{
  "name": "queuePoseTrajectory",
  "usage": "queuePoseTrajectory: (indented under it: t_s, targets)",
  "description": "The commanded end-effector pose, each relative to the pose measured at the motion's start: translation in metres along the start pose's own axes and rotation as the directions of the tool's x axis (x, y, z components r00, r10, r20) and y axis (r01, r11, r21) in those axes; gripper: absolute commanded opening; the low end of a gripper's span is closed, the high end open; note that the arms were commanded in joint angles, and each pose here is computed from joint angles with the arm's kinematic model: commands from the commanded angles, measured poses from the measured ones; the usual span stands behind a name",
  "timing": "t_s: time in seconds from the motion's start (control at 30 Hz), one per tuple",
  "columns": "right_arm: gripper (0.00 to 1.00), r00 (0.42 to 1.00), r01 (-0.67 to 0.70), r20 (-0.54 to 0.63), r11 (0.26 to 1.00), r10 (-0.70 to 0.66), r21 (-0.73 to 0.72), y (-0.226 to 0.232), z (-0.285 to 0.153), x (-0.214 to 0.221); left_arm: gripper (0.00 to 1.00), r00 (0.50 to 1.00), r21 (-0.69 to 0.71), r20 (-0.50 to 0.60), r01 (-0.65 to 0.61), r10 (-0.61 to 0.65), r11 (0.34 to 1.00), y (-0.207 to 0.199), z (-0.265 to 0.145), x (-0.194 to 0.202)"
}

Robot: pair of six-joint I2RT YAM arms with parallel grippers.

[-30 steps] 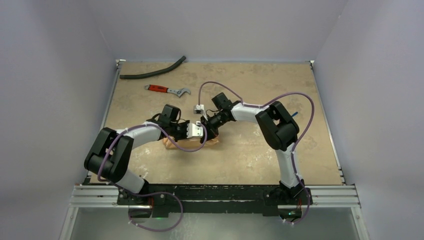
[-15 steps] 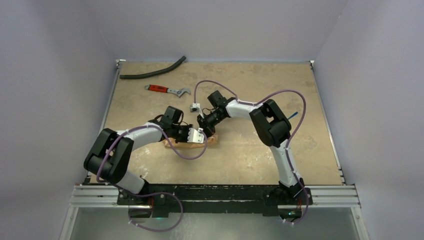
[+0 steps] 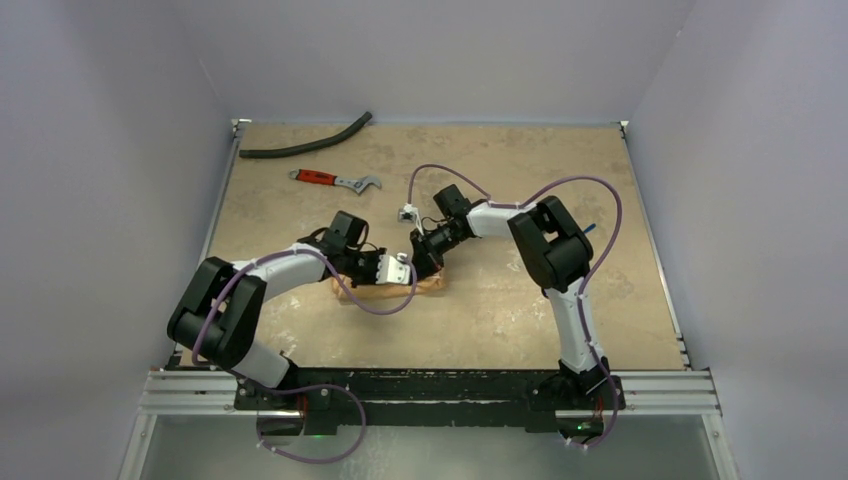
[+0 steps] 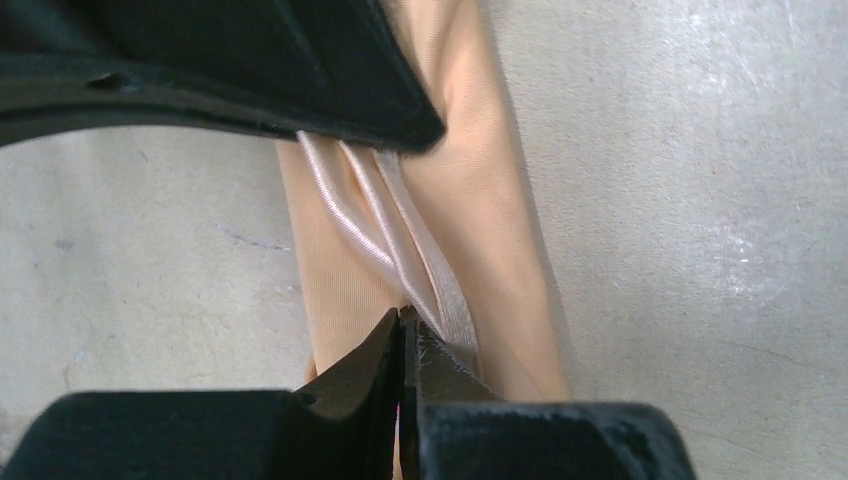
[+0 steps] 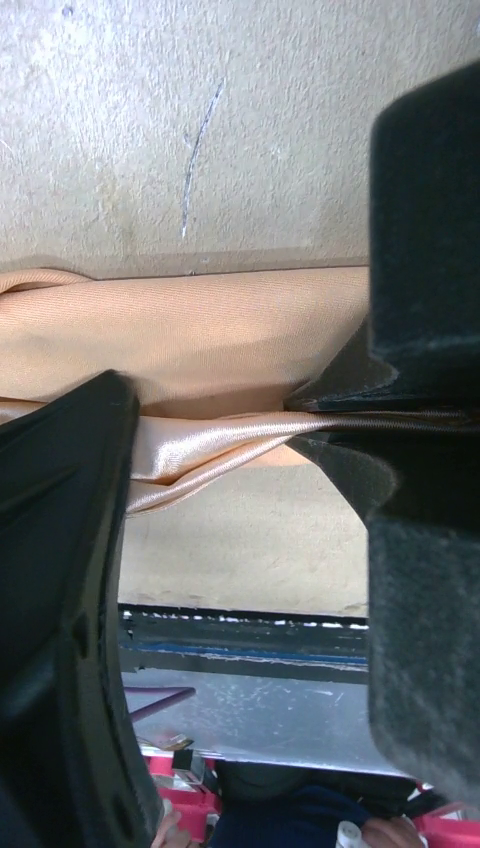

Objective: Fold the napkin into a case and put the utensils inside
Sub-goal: Fold the 2/3-rectangle-folded napkin at the center of the board.

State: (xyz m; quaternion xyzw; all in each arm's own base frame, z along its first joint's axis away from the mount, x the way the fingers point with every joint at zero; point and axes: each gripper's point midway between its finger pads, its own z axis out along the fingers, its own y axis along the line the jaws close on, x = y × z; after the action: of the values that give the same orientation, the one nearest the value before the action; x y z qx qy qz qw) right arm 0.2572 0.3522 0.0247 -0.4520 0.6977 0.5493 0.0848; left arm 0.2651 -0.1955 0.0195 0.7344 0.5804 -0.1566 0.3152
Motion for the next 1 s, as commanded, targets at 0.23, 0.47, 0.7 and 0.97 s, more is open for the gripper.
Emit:
queuePoseTrajectory:
  t_s: [0.23,0.47,0.7,0.97]
  targets:
    - [0.11,0.999,-0.039,-0.026,0.998,0.04,0.051,-0.019,0.003,0.018,0.16,0.954,-0.144,0.162,0.275,-0.252,0.951,0.076,-0.046,-0.058]
    - [0.11,0.998,-0.054,-0.024,0.997,0.055,0.063,-0.019,0.002,0.017,0.14,0.969,0.111,0.171,0.161,-0.178,0.981,0.012,-0.048,-0.07]
    - [0.09,0.998,-0.062,-0.02,0.996,0.063,0.063,-0.02,0.003,0.015,0.03,0.984,0.232,0.164,-0.103,0.066,0.967,-0.046,-0.052,-0.068]
    - [0.0,0.998,-0.067,-0.008,0.996,0.068,0.057,-0.017,0.003,0.014,0.01,0.983,0.157,0.081,-0.177,0.166,0.971,-0.043,-0.03,-0.052]
